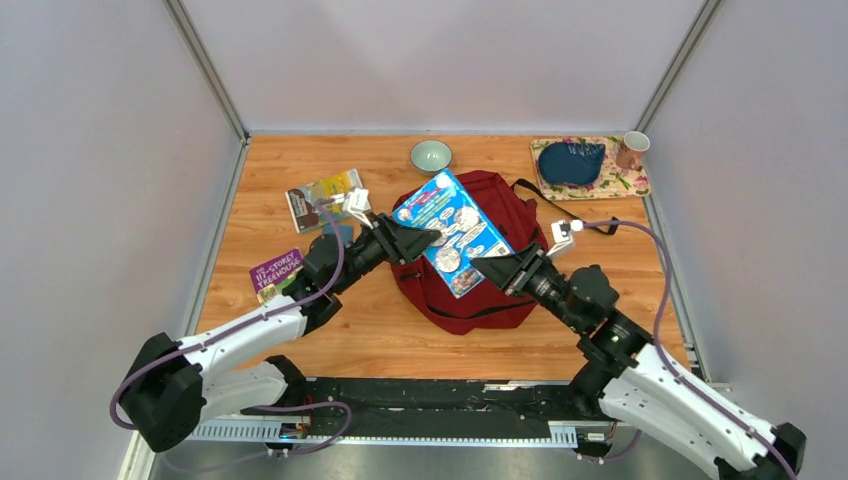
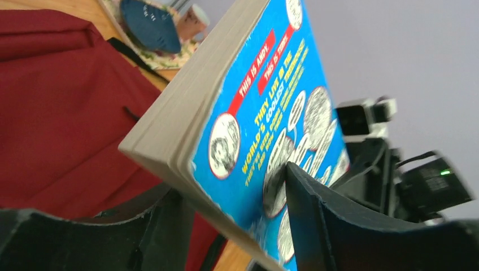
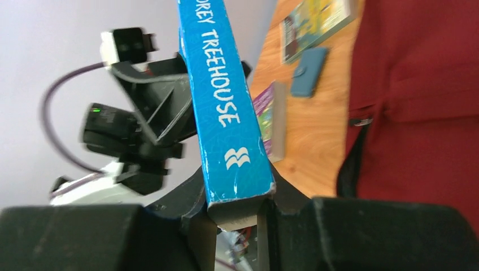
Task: Pack the student bag
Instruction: Pick up the book from the center of the board, then place the book in the student bag.
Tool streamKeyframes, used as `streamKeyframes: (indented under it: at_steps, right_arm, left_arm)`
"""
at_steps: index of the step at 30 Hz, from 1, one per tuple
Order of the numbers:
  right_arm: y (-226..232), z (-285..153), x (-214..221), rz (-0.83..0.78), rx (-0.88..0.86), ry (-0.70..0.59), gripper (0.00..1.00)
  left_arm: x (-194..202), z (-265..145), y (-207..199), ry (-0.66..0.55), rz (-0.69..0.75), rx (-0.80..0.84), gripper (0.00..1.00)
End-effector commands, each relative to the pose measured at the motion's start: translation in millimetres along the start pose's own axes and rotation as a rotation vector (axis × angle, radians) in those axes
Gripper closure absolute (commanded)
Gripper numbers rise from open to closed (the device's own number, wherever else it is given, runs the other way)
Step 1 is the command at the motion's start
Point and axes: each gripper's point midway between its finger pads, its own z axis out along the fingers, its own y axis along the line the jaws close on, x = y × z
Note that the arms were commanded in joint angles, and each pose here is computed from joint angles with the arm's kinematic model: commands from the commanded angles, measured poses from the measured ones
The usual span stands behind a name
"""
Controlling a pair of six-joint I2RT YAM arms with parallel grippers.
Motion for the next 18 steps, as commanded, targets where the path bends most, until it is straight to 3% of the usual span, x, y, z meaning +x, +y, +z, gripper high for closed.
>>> streamKeyframes:
  at_steps: [1, 5, 7, 11, 14, 18]
  right_arm:
    - [-12.1, -47.0, -69.7, -0.205, 0.250, -0.285, 1.00]
    - [-30.1, -93.8, -100.8, -0.230, 0.400, -0.454, 1.00]
    - [-34.0, -115.4, -108.0, -0.235, 0.448, -0.493, 1.00]
    - [-40.2, -156.6, -127.7, -0.238, 0.549, -0.606, 1.00]
    - [-36.7, -173.4, -133.3, -0.249, 0.563, -0.631, 1.00]
    - [-35.2, -182.0, -132.9, -0.253, 0.572, -0.621, 1.00]
  left_arm:
    - [31.1, -7.5, 30.4, 0.309, 0.309, -0.169, 0.34]
    - [48.4, -11.8, 57.0, 0.460, 0.457, -0.223, 0.32]
    - [55.5, -2.2, 44.4, 0.514, 0.485, -0.153, 0.32]
    - [106.4, 7.7, 45.5, 0.738, 0.630, -0.073, 0.32]
    - [131.0, 18.0, 37.2, 0.848, 0.683, 0.022, 0.32]
    - [161.0, 26.2, 27.6, 0.958, 0.648, 0.115, 0.32]
